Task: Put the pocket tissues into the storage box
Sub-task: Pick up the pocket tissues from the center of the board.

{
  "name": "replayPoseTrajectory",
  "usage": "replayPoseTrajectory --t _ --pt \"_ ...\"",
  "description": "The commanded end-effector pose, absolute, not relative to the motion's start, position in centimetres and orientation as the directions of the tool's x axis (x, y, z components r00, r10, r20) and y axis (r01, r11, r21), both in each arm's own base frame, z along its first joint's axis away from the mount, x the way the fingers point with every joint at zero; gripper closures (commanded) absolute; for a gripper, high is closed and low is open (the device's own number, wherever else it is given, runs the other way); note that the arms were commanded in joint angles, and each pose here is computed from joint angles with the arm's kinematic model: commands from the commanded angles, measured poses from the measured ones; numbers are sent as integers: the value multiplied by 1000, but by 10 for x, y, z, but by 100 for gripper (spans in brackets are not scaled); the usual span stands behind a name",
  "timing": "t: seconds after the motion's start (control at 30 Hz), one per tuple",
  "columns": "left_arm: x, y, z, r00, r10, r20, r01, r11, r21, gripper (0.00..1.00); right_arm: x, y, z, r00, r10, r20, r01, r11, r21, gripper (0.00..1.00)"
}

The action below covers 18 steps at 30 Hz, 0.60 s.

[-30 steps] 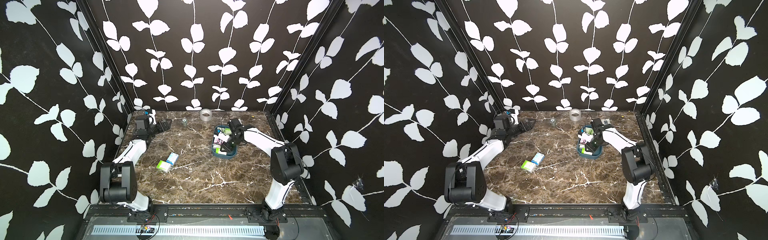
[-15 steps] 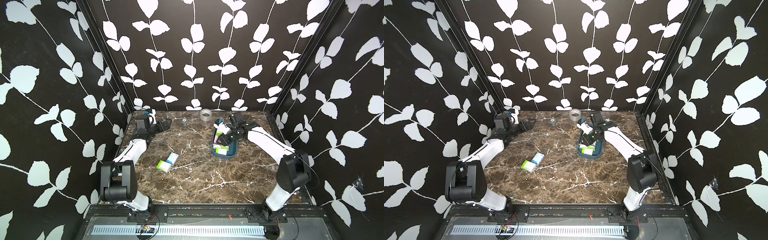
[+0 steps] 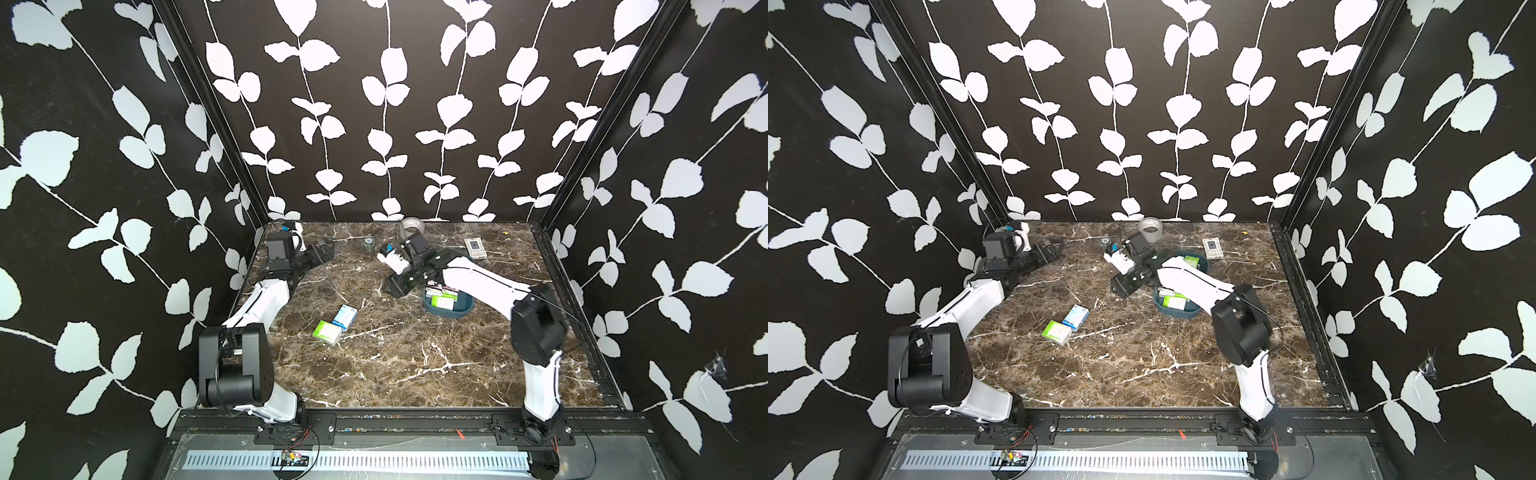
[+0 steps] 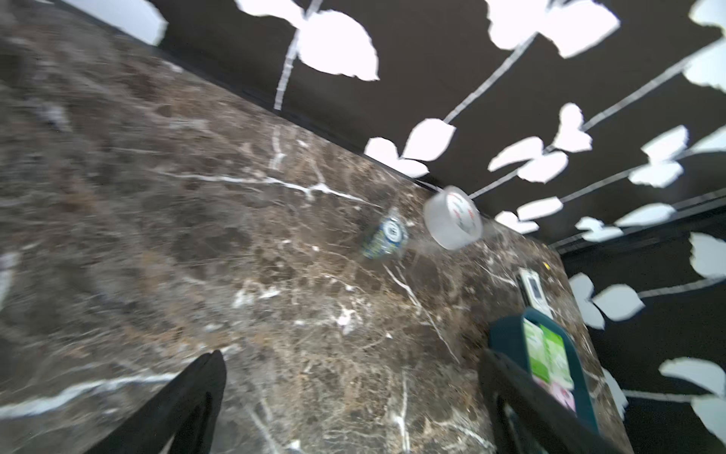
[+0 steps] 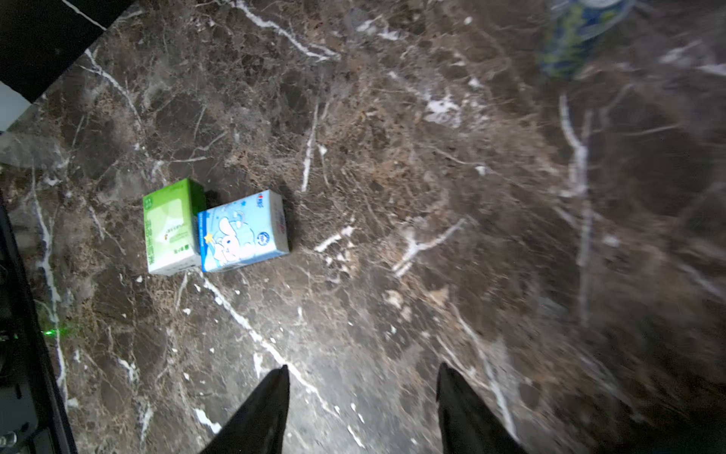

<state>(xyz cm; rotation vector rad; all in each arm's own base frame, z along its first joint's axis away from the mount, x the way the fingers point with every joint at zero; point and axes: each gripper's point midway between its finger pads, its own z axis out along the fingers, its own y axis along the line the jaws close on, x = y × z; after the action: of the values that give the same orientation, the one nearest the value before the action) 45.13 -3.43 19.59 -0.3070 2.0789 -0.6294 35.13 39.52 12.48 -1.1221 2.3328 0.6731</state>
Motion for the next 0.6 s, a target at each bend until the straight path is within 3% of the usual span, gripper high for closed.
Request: replayPoseTrajectory --t 0.0,0.33,0.57 --pt "444 -19 206 -519 -475 -711 -11 835 -550 1 345 435 129 -575 -538 -617 -805 506 309 38" --pt "438 -19 205 -524 -467 -712 5 834 -551 1 336 491 88 -645 -510 -569 -764 455 458 34" --pt "439 -20 208 -522 -461 -717 18 835 -550 1 333 505 73 -633 -543 -551 -774 440 455 33"
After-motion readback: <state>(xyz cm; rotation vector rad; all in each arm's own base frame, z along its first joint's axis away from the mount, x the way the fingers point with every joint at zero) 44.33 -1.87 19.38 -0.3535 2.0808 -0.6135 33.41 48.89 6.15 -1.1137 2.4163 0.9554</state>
